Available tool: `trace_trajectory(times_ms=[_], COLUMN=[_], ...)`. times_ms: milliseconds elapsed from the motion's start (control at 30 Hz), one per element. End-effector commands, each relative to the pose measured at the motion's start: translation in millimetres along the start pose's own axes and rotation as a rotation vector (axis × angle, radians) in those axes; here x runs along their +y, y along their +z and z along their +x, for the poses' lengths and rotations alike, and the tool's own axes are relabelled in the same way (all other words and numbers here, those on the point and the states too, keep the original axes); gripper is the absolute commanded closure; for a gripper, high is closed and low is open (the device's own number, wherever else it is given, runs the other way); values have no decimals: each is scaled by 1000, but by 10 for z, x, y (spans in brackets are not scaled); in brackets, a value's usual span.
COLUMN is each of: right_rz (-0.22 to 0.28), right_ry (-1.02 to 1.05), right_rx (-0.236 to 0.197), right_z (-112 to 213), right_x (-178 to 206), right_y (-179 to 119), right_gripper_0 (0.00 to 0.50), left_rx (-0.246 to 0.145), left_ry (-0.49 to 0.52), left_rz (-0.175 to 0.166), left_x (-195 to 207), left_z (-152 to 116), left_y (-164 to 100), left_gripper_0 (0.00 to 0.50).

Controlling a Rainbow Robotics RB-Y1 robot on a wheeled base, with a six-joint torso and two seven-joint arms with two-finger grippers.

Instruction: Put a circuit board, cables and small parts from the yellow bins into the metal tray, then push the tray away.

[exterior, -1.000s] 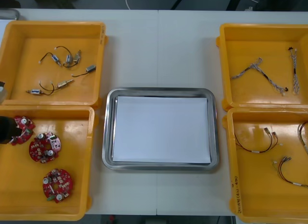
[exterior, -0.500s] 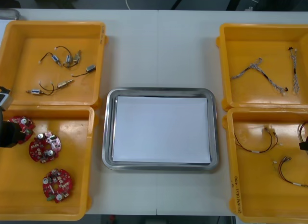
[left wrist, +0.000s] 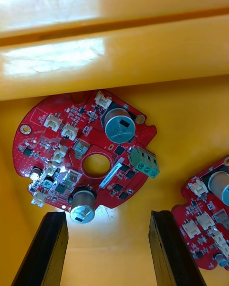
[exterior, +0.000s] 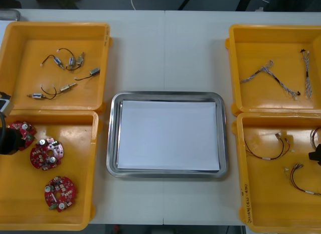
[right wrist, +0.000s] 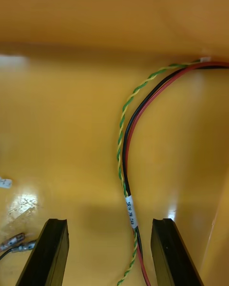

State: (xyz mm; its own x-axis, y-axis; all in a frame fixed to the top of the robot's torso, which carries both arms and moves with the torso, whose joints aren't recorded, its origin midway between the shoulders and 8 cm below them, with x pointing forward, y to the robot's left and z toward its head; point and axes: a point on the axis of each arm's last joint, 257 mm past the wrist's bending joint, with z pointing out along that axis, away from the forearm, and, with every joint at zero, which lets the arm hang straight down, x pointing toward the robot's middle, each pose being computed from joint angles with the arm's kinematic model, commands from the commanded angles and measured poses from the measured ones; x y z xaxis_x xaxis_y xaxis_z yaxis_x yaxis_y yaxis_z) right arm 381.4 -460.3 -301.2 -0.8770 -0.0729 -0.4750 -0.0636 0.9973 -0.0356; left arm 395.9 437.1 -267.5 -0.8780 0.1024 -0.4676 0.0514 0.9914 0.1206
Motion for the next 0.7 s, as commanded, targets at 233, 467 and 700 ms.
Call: trace_trajectory(times_ms=[233, 467, 700], right_rz=[14, 9, 4], right_ry=[-33, -29, -22], right_rx=[46, 62, 66], right_z=[200, 287, 330], right_x=[-107, -94, -90], right_y=[76, 100, 150], right_gripper_0=[0, 0, 0], left_rx=[23, 23, 13], left_ry=[59, 49, 49], left_rz=[-45, -46, -48], left_x=[181, 211, 215], left_z=[125, 151, 143], left_y=[71, 130, 182], left_gripper_0=[0, 0, 0])
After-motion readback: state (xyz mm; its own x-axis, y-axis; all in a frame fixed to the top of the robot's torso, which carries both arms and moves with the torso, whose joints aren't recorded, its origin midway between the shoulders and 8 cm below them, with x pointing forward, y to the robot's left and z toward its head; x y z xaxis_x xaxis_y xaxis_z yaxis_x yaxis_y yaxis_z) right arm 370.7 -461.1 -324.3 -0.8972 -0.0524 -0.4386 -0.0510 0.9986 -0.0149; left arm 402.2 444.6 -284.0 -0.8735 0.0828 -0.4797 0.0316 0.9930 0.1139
